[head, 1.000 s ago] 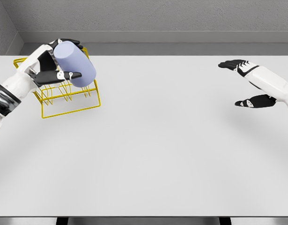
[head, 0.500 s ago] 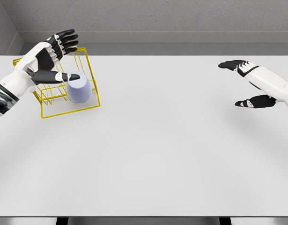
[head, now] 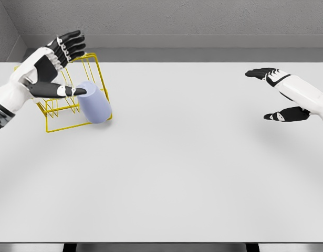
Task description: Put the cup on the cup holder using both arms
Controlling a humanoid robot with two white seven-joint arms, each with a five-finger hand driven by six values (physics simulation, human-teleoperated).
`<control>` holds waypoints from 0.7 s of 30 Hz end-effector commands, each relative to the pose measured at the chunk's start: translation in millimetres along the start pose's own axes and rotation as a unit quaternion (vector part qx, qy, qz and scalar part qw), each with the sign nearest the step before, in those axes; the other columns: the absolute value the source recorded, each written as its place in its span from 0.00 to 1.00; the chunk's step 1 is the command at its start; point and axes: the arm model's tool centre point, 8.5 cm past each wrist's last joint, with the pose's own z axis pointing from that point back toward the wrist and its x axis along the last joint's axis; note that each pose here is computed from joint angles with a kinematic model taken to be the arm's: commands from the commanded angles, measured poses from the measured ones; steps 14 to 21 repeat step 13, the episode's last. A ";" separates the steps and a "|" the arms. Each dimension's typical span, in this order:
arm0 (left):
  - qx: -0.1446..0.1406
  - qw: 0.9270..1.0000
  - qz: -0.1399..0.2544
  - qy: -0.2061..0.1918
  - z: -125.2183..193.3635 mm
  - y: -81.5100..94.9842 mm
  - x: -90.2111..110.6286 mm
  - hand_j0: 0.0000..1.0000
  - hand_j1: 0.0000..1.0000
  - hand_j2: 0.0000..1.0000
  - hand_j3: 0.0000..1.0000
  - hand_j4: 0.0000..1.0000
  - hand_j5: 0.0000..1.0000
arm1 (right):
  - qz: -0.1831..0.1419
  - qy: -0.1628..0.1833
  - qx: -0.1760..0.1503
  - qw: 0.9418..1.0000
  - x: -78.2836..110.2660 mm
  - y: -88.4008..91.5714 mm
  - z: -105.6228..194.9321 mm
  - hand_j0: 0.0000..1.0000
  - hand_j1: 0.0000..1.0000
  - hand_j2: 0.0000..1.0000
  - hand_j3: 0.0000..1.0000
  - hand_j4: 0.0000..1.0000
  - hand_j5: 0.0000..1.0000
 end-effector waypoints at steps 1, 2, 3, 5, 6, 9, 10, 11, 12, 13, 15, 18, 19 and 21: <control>-0.007 0.999 -0.012 -0.035 5.6 0.8 16.1 1.00 1.00 1.00 1.00 1.00 1.00 | -0.003 0.000 -0.002 1.000 0.0 -0.9 0.3 1.00 1.00 1.00 1.00 1.00 1.00; -0.008 0.999 -0.020 -0.035 13.6 1.0 15.9 1.00 1.00 1.00 1.00 1.00 1.00 | -0.004 0.000 -0.002 1.000 -0.2 0.3 0.8 1.00 1.00 1.00 1.00 1.00 1.00; -0.009 0.999 -0.022 -0.043 22.0 -0.2 16.0 1.00 1.00 1.00 1.00 1.00 1.00 | -0.004 0.000 -0.002 1.000 -0.2 0.3 0.8 1.00 1.00 1.00 1.00 1.00 1.00; -0.006 0.999 -0.028 -0.036 38.3 2.9 12.4 1.00 1.00 1.00 1.00 1.00 1.00 | -0.004 0.000 -0.002 1.000 -0.2 0.3 0.8 1.00 1.00 1.00 1.00 1.00 1.00; -0.005 0.999 -0.034 -0.030 42.7 5.8 12.8 1.00 1.00 1.00 1.00 1.00 1.00 | -0.004 0.000 -0.002 1.000 -0.2 0.3 0.8 1.00 1.00 1.00 1.00 1.00 1.00; -0.002 0.999 -0.039 -0.009 56.5 9.8 9.5 1.00 1.00 1.00 1.00 1.00 1.00 | -0.004 0.000 -0.002 1.000 -0.2 0.3 0.8 1.00 1.00 1.00 1.00 1.00 1.00; -0.001 0.999 -0.043 -0.003 60.0 12.0 9.8 1.00 1.00 1.00 1.00 1.00 1.00 | -0.004 0.000 -0.002 1.000 -0.2 0.3 0.8 1.00 1.00 1.00 1.00 1.00 1.00; -0.001 0.999 -0.045 -0.003 60.8 13.4 10.9 1.00 1.00 1.00 1.00 1.00 1.00 | -0.004 0.000 -0.002 1.000 -0.2 0.3 0.8 1.00 1.00 1.00 1.00 1.00 1.00; 0.000 0.999 -0.045 -0.002 61.2 13.8 10.6 1.00 1.00 1.00 1.00 1.00 1.00 | -0.004 0.000 -0.002 1.000 -0.2 0.3 0.8 1.00 1.00 1.00 1.00 1.00 1.00; 0.002 0.999 -0.046 -0.002 61.4 15.0 10.6 1.00 1.00 1.00 1.00 1.00 1.00 | -0.004 0.000 -0.002 1.000 -0.2 0.3 0.8 1.00 1.00 1.00 1.00 1.00 1.00; 0.002 0.999 -0.046 -0.002 61.4 15.0 10.6 1.00 1.00 1.00 1.00 1.00 1.00 | -0.004 0.000 -0.002 1.000 -0.2 0.3 0.8 1.00 1.00 1.00 1.00 1.00 1.00; 0.002 0.999 -0.046 -0.002 61.4 15.0 10.6 1.00 1.00 1.00 1.00 1.00 1.00 | -0.004 0.000 -0.002 1.000 -0.2 0.3 0.8 1.00 1.00 1.00 1.00 1.00 1.00; 0.002 0.999 -0.046 -0.002 61.4 15.0 10.6 1.00 1.00 1.00 1.00 1.00 1.00 | -0.004 0.000 -0.002 1.000 -0.2 0.3 0.8 1.00 1.00 1.00 1.00 1.00 1.00; 0.002 0.999 -0.046 -0.002 61.4 15.0 10.6 1.00 1.00 1.00 1.00 1.00 1.00 | -0.004 0.000 -0.002 1.000 -0.2 0.3 0.8 1.00 1.00 1.00 1.00 1.00 1.00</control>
